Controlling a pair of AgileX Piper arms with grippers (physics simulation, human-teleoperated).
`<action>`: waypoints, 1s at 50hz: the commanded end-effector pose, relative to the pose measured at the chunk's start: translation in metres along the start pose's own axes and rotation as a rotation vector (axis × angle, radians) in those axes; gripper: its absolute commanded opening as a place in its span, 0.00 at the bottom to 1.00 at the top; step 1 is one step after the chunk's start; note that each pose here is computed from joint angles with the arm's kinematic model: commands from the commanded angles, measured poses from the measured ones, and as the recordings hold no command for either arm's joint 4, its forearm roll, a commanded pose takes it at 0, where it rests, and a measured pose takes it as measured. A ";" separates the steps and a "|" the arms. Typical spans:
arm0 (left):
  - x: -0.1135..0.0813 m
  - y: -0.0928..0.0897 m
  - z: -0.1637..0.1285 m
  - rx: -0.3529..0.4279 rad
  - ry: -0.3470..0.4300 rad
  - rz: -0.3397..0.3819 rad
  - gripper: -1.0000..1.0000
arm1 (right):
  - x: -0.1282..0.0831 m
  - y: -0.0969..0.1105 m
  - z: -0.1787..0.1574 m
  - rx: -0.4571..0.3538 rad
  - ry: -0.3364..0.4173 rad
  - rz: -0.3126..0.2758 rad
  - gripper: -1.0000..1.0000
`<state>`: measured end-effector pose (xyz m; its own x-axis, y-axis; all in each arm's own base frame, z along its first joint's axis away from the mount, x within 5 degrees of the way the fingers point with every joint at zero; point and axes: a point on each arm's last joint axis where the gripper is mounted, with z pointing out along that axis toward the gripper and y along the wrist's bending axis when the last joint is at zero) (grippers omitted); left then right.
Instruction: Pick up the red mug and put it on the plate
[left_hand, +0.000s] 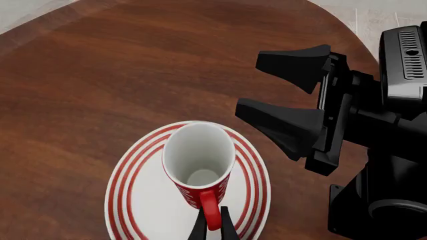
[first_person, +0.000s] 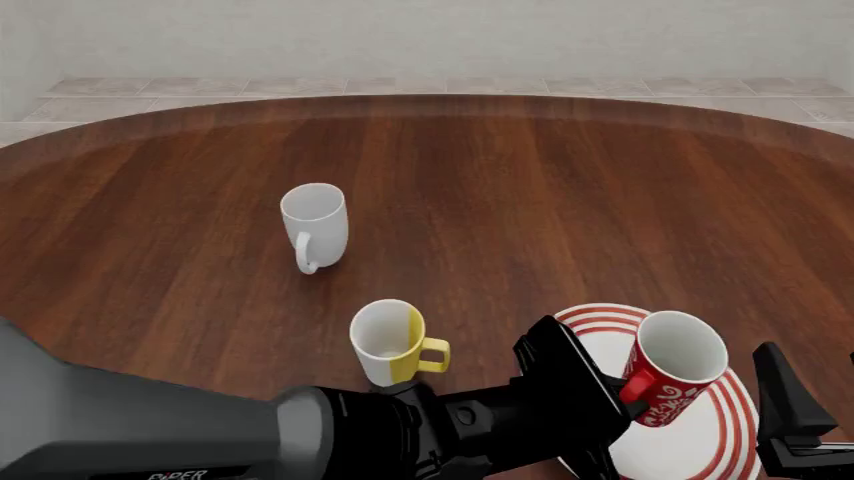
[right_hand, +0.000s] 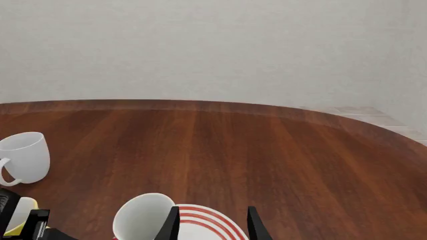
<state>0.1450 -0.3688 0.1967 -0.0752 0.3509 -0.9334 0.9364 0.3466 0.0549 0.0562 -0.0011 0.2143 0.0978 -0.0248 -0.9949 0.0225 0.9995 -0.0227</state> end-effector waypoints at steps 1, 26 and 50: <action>0.003 0.001 0.004 -0.003 0.001 0.002 0.00 | 0.000 0.000 0.000 0.002 0.000 0.002 1.00; 0.007 0.001 0.011 -0.001 0.013 0.006 0.00 | 0.000 0.000 0.000 0.004 0.001 0.007 1.00; 0.014 0.004 0.019 -0.010 0.024 -0.013 0.00 | 0.000 0.000 0.000 0.005 0.000 0.008 1.00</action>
<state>0.1521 -0.3766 0.1792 -0.0958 0.3699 -0.9241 0.9330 0.3570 0.0462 0.0562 -0.0014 0.2143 0.0974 -0.0171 -0.9951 0.0262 0.9995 -0.0146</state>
